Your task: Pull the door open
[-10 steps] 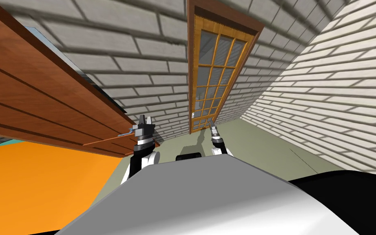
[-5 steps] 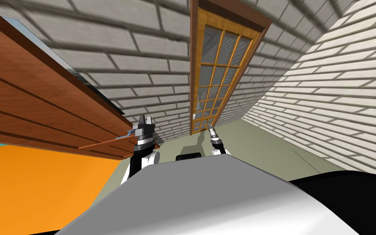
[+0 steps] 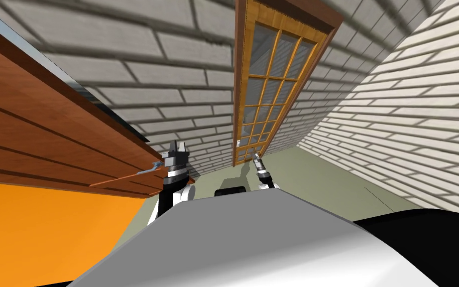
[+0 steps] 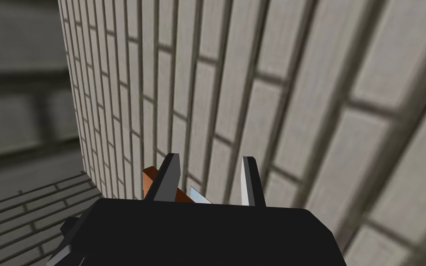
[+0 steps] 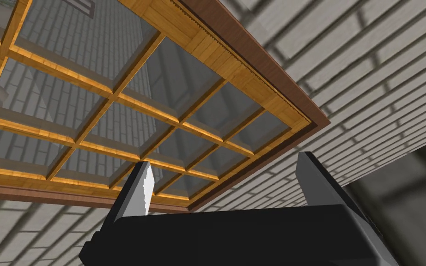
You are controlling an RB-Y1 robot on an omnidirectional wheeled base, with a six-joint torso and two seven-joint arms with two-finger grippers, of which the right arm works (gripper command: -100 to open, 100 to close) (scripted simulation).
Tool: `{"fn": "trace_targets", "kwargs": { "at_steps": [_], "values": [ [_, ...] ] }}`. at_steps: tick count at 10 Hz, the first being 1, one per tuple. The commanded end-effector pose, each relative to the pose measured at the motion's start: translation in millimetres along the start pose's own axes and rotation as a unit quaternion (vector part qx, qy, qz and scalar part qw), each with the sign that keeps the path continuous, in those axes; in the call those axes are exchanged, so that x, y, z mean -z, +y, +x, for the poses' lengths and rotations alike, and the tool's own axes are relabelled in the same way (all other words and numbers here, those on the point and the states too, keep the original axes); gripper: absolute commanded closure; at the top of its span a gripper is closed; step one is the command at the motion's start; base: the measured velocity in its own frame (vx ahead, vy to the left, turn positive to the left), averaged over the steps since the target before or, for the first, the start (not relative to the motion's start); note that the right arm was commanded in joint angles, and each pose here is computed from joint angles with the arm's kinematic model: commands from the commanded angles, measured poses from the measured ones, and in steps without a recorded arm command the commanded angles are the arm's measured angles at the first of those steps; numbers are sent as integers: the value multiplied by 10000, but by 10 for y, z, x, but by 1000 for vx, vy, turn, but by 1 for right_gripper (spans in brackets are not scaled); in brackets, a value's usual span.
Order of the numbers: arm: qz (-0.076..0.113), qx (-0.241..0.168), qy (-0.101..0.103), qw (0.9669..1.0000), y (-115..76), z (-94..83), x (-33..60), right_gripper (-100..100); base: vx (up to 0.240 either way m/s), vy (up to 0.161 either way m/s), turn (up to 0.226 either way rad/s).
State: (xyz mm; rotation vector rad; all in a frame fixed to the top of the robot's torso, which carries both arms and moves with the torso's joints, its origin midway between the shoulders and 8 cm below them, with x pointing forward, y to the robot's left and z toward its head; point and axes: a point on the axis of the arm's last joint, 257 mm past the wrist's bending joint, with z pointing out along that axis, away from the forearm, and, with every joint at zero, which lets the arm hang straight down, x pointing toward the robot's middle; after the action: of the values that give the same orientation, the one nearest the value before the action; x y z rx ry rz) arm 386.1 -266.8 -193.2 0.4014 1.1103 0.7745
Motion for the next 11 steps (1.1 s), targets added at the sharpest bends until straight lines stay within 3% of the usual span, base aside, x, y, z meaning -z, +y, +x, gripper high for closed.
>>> {"fn": "trace_targets", "kwargs": {
  "at_steps": [1, 6, 11],
  "values": [
    [52, 213, 104, 9997, -70, 65, 55, -100, 101, 31, 3],
    [179, 820, 425, 9956, -306, 272, 236, -100, 100, 26, 4],
    [271, 1401, 748, 9869, -525, 453, 433, -100, 98, 20, 2]
  ]
}}
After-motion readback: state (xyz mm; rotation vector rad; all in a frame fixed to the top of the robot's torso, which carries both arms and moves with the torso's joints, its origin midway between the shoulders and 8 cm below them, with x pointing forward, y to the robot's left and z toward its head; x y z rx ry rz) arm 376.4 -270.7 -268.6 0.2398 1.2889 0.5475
